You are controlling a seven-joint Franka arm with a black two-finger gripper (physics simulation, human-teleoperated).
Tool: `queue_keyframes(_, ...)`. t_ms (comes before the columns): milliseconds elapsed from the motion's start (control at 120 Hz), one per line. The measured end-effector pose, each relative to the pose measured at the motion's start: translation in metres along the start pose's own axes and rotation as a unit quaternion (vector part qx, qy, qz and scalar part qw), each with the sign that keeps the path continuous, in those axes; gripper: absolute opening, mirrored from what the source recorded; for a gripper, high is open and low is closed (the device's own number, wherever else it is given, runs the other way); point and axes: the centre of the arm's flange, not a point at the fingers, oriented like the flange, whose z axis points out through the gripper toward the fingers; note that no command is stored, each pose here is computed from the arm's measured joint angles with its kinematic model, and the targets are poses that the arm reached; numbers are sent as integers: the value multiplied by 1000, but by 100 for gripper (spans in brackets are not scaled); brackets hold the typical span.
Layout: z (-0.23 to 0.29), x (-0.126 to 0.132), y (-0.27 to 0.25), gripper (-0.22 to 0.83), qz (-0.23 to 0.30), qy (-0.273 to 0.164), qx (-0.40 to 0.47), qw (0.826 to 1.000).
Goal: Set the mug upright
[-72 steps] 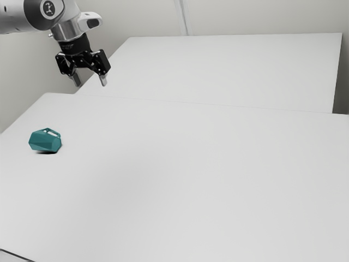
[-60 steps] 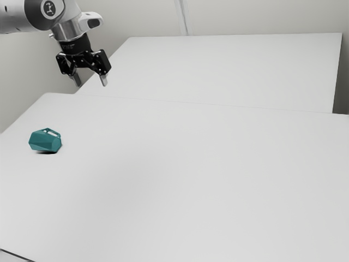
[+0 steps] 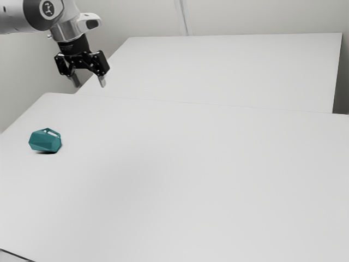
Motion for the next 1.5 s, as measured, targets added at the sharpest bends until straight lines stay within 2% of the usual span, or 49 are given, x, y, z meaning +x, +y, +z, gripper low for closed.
queue_keyframes(375, 4, 1, -47, 60, -12, -5, -1, 1000)
queue_keyframes(750, 6, -2, -124, 60, -39, -6, -4, 999)
queue_keyframes(1033, 7, -22, -211, 60, -71, -1, -11, 997)
queue_keyframes(1292, 27, -45, -313, 60, -97, -2, -32, 995)
queue_keyframes(1500, 56, -43, -383, 60, -91, 13, -63, 994)
